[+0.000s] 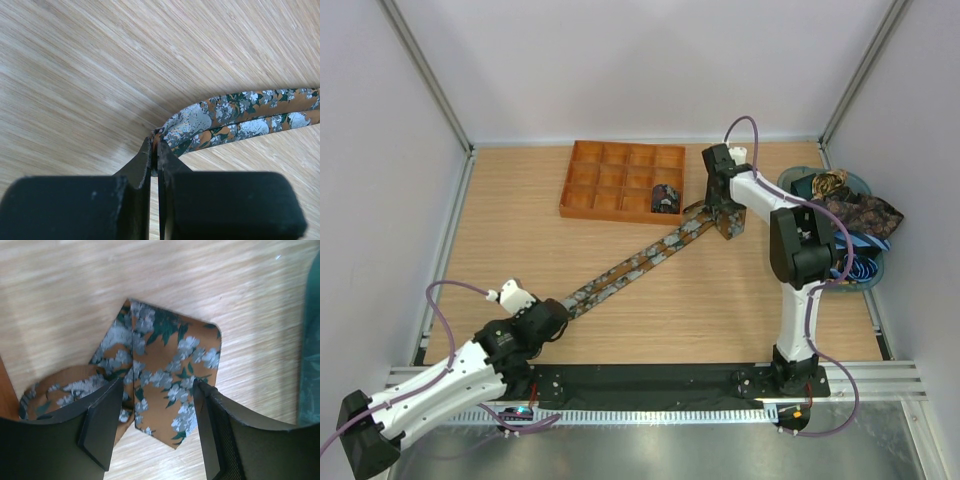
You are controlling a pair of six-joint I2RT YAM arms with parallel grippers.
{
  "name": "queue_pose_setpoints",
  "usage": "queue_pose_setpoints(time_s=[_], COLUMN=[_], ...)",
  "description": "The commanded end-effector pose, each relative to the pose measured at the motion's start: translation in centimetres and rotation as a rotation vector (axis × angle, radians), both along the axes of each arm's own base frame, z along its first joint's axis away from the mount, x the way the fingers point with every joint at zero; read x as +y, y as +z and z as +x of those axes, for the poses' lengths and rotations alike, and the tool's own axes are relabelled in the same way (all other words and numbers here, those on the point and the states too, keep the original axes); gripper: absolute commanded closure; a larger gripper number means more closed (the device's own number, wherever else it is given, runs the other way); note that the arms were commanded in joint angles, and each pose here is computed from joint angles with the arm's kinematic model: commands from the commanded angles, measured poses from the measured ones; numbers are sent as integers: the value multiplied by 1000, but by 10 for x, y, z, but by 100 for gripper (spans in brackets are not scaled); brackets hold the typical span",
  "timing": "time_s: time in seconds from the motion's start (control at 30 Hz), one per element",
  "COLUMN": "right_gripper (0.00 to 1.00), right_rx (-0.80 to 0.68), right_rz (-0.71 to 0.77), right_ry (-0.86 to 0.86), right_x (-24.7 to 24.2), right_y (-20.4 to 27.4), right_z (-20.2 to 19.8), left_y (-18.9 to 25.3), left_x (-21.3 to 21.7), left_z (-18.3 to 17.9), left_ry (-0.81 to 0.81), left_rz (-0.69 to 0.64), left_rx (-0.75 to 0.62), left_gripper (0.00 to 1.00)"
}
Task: Roll the ties
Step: Flatten the tie
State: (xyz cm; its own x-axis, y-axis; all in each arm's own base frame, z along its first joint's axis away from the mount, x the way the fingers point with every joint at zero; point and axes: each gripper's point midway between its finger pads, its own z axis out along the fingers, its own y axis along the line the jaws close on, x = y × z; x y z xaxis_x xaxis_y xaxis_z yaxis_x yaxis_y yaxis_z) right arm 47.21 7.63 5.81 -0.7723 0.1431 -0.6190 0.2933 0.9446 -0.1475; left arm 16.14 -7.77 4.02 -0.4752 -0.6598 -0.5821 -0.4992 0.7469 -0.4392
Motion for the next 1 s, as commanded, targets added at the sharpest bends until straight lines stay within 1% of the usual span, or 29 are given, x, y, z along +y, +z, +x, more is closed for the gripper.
queue_pose_setpoints(time_s=[0.0,0.13,0.3,0.33,0.4,0.5,0.53,0.57,0.6,0.63,0.67,0.7,0.77,0.8,0.83,0.9,0.97], right_gripper=[35,35,35,35,36,43,51,53,55,58,58,58,59,62,67,68,71], right_rx=[-39,12,49,79,82,94,90,101,78,89,107,103,116,111,139,144,150], right_rz=[-57,-91,-74,-87,-123,-202,-248,-266,-279,-318,-338,-349,-395,-399,-406,-364,-358], right_ry=[-41,-31,4,6,2,-25,-51,-67,-82,-86,-86,-78,-89,-94,-90,-66,-51], right_x=[-10,-12,-6,-8,-13,-27,-36,-41,-44,-49,-51,-50,-57,-58,-65,-63,-68], right_y=[15,3,-5,-9,-2,11,18,18,29,33,27,36,37,38,37,32,32], right_z=[16,14,14,10,12,12,12,13,21,20,22,28,33,42,42,51,56], left_y=[8,8,7,7,7,6,5,4,4,3,3,4,5,5,6,6,5], left_x=[10,11,12,12,13,15,16,17,18,20,20,21,23,24,25,27,27], left_z=[5,5,5,5,5,4,3,3,2,1,1,1,1,0,0,-1,-2], left_ry=[27,30,33,34,34,39,43,48,53,59,60,62,69,71,71,74,73], left_rz=[39,44,44,45,45,53,58,57,57,59,57,59,63,66,66,70,64], left_rx=[-36,-34,-38,-39,-39,-36,-34,-32,-31,-28,-29,-30,-34,-32,-35,-35,-34], left_gripper=[99,100,99,100,99,99,100,99,99,99,99,99,100,99,100,99,99])
